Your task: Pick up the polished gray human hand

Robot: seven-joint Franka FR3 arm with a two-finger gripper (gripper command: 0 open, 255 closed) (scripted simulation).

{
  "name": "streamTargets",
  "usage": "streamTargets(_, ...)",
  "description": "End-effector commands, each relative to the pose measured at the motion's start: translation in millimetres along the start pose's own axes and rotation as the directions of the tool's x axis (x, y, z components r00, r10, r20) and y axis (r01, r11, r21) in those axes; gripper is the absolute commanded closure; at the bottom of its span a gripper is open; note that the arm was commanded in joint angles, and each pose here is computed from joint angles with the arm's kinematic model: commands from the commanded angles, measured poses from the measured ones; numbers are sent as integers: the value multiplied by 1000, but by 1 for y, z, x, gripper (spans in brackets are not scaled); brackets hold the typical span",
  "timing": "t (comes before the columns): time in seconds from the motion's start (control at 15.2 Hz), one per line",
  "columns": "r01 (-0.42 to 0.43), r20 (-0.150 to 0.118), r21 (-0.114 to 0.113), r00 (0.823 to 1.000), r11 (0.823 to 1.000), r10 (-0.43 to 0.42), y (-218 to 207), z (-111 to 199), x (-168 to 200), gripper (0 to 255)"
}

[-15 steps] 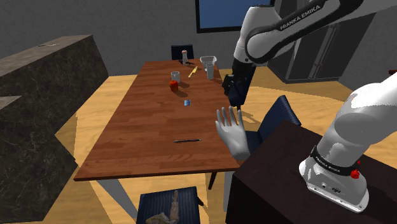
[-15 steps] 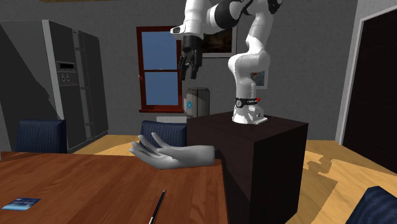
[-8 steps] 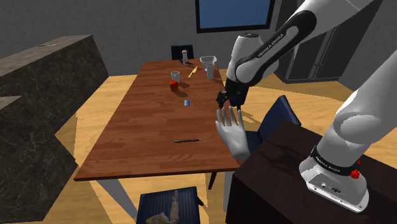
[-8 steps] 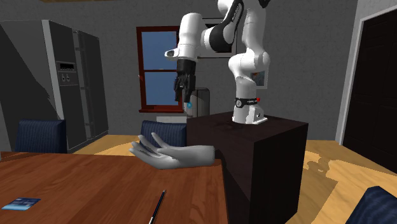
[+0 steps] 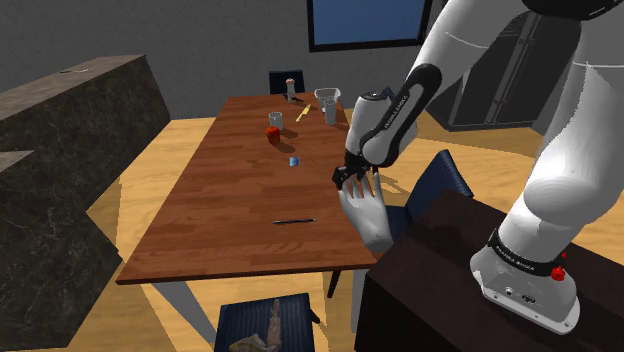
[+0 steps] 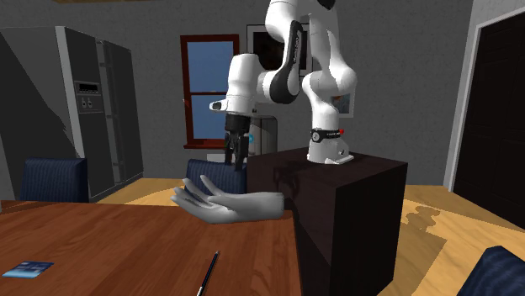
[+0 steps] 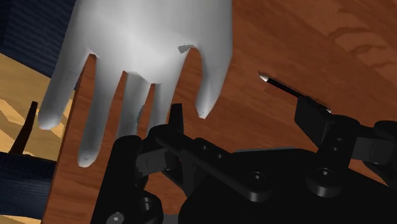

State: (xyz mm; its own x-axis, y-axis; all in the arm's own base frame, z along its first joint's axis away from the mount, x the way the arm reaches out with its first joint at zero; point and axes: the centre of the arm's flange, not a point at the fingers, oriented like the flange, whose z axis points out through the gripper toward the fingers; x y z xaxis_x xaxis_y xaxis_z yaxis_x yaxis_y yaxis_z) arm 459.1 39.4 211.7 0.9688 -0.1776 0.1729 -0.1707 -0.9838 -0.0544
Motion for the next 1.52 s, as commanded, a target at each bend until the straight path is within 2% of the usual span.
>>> streamTargets(0.0, -10, 2, -3, 1000, 1000, 10, 2, 25, 2, 0)
streamTargets(0.26, -28, 6, -10, 1000, 1000, 28, 3, 74, 8, 0)
streamTargets(0.86, -28, 6, -10, 1000, 1000, 28, 6, 114, 1, 0)
streamTargets(0.92, -28, 6, -10, 1000, 1000, 28, 6, 114, 1, 255)
streamTargets(1.45, -28, 6, -10, 1000, 1000, 28, 6, 113, 0, 255)
